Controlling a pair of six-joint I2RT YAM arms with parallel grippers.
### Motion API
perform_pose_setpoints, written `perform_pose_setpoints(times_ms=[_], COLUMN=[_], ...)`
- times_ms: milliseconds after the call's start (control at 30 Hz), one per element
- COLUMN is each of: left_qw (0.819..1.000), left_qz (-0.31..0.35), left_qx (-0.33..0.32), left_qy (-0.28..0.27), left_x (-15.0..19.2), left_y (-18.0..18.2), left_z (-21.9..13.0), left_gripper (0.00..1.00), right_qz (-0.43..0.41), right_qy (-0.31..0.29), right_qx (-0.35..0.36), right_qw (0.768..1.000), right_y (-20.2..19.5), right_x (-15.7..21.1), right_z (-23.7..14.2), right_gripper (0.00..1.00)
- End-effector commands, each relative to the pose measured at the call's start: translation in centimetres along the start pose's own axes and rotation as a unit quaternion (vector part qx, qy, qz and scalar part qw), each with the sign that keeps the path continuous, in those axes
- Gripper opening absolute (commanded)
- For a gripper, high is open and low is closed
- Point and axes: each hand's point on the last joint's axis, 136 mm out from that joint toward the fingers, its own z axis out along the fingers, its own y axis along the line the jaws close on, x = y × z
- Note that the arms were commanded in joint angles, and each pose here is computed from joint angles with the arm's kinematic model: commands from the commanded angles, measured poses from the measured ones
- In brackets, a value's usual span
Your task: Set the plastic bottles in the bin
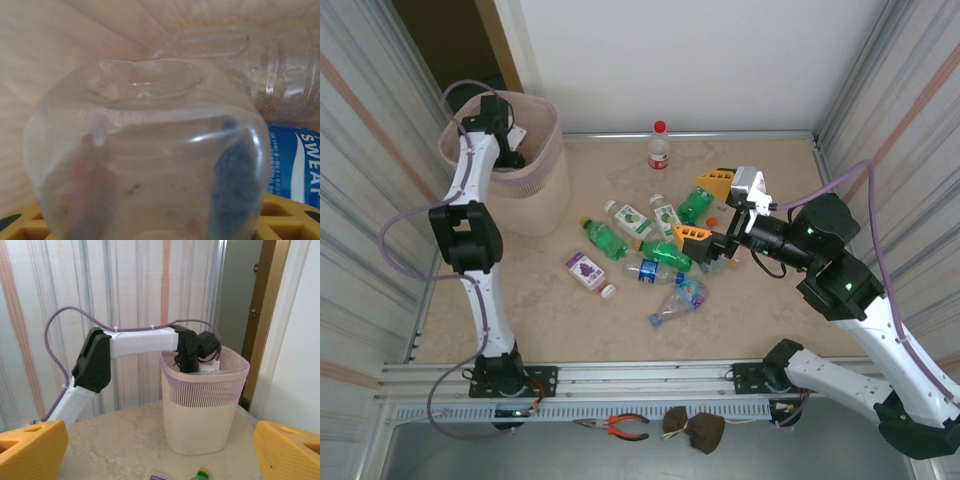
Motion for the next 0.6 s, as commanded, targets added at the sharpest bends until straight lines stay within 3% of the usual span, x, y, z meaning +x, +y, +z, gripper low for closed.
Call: perform_pose_setpoints(times_ms=[0, 233, 567], left_qw=[0.998, 0.994, 0.991], left_qz=[-0.012, -0.023, -0.048], left_qx=[0.06, 0.106, 0.1], left_qy=[0.013, 0.009, -0.073], left_x=[0.8, 0.7, -2.1], left_y=[-1.8, -3.3, -1.8], left_z=[0.0, 0.4, -5.0], left_gripper=[0.58, 0.63, 0.76], right_qz=[-0.007, -0.005, -0.006], right_qy=[-0.014, -0.015, -0.022], right_qx=[-0.004, -0.005, 0.012], right_qw=[1.0, 1.0, 1.0], right_y=[0.2, 0.3, -0.1], right_x=[-1.2, -1.3, -1.6], right_z=[-0.4, -0.4, -1.0], right_gripper=[0.94, 0.94, 0.94])
